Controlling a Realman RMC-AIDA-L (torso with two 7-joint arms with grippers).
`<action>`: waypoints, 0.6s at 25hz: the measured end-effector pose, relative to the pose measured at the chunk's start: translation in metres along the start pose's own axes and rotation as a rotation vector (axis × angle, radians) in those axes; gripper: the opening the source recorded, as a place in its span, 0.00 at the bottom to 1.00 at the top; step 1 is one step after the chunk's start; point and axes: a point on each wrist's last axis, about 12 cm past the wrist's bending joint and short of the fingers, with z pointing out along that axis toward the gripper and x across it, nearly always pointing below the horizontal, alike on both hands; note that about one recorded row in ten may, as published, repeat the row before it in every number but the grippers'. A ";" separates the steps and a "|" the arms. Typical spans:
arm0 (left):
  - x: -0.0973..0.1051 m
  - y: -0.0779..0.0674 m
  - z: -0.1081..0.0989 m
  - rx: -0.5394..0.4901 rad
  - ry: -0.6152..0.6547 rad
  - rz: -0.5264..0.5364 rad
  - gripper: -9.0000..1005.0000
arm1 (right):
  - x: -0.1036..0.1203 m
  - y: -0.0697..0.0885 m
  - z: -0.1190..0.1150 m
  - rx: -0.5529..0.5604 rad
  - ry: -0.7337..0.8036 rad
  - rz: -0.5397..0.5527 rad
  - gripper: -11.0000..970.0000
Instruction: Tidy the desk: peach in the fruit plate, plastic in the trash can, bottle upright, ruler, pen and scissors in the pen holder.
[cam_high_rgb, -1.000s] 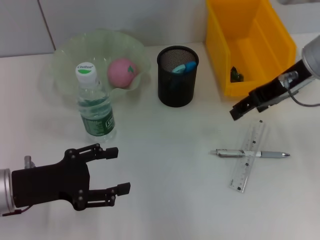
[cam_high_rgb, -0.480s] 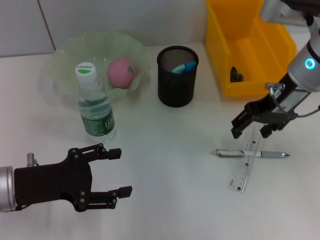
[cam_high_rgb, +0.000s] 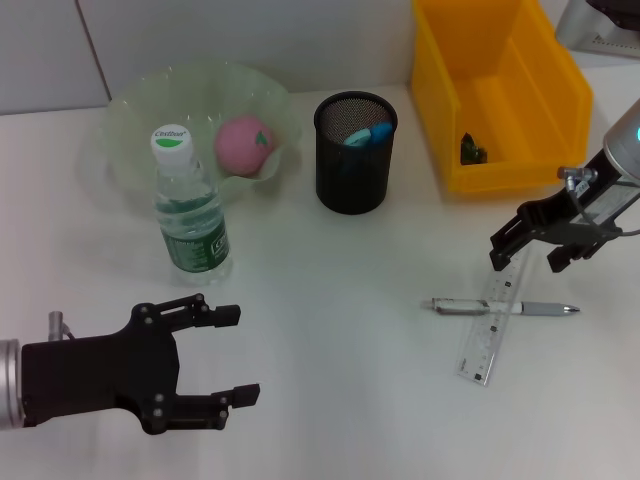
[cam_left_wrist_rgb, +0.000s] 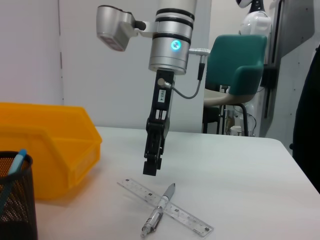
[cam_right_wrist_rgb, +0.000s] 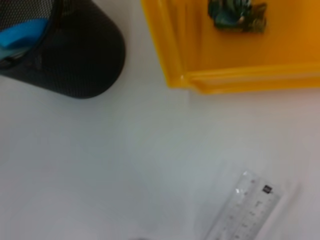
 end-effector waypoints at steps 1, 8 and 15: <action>0.000 0.000 0.000 0.000 0.000 0.000 0.84 | -0.001 0.000 0.000 0.008 -0.004 -0.005 0.78; -0.001 0.000 -0.001 -0.003 -0.003 -0.003 0.84 | -0.006 0.004 0.011 0.046 -0.001 -0.042 0.78; 0.000 -0.002 -0.001 -0.006 -0.006 -0.009 0.84 | -0.011 0.006 0.018 0.070 -0.009 -0.064 0.78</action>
